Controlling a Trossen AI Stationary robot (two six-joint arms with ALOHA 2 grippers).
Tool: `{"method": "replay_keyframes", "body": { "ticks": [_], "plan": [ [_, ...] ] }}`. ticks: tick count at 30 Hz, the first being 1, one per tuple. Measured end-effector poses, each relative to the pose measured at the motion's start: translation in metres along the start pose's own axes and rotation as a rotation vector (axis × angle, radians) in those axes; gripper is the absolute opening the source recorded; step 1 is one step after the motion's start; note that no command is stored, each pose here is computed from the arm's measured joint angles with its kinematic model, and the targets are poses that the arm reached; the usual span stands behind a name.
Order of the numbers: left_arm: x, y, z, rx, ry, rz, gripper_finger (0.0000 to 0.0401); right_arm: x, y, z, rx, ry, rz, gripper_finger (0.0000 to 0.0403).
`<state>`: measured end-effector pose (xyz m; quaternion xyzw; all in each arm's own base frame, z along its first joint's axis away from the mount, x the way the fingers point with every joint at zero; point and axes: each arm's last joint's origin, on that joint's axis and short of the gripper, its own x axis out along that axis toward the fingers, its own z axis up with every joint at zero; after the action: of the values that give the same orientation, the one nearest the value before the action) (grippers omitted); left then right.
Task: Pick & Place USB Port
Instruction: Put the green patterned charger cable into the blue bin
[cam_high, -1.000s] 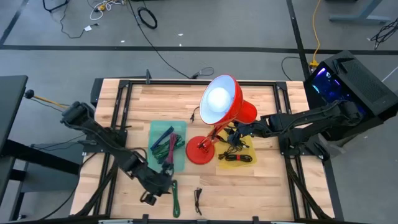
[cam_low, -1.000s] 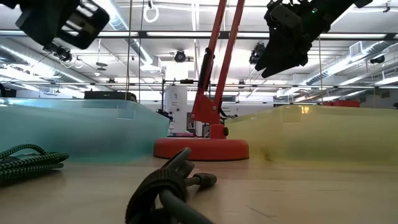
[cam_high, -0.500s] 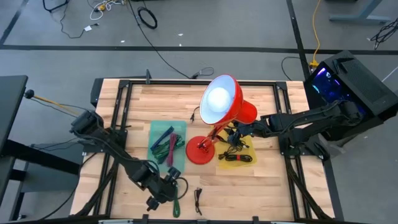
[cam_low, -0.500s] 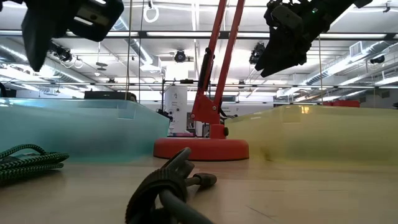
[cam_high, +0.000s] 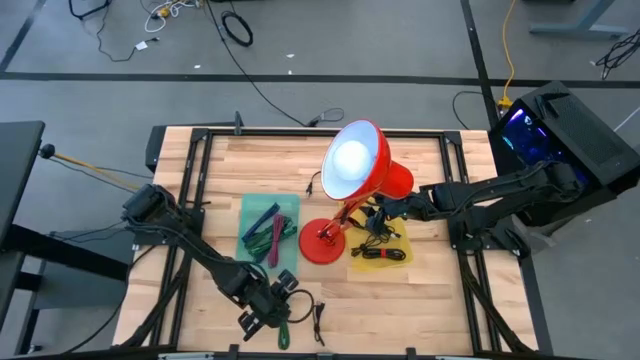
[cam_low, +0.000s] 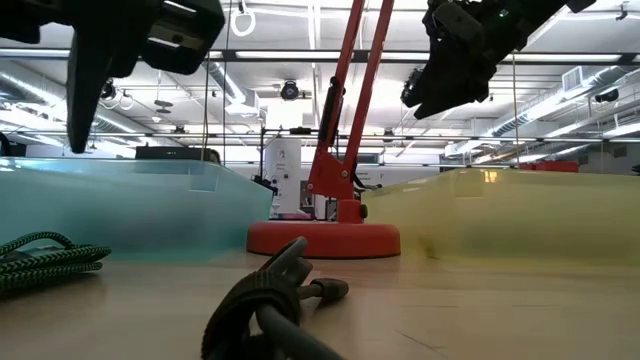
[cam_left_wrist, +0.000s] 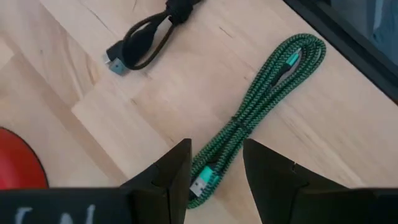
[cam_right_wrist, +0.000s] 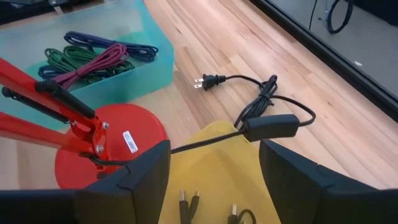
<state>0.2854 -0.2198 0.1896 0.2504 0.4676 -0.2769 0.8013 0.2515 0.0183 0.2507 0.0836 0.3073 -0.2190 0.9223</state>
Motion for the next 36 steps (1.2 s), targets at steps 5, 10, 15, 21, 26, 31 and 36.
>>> {"method": "replay_keyframes", "body": {
  "ticks": [5, 10, 15, 21, 26, 31, 36],
  "plan": [
    [0.011, -0.002, -0.003, 0.047, 0.031, -0.022, 0.0126, 0.0, 0.0, 0.0, 0.001, 0.003, 0.011, 0.0247],
    [0.022, -0.004, -0.003, 0.054, 0.039, -0.038, 0.0108, 0.0, 0.001, 0.0, 0.003, 0.004, 0.024, 0.0247],
    [0.024, -0.004, -0.002, 0.081, 0.026, -0.034, 0.0106, 0.0, 0.001, 0.0, 0.003, 0.004, 0.025, 0.0247],
    [0.024, -0.005, -0.002, 0.079, 0.023, -0.059, 0.0106, 0.0, 0.001, 0.001, 0.004, 0.001, 0.026, 0.0247],
    [0.024, -0.004, 0.0, 0.061, 0.001, -0.044, 0.0117, 0.0, 0.001, 0.001, 0.005, -0.001, 0.027, 0.0247],
    [0.028, -0.004, 0.002, 0.069, -0.019, -0.04, 0.0148, 0.0, 0.001, 0.001, 0.007, -0.005, 0.029, 0.0247],
    [0.052, -0.011, -0.006, 0.079, 0.044, -0.088, 0.0175, 0.0, 0.001, 0.001, 0.008, -0.007, 0.03, 0.0247]
  ]
}}
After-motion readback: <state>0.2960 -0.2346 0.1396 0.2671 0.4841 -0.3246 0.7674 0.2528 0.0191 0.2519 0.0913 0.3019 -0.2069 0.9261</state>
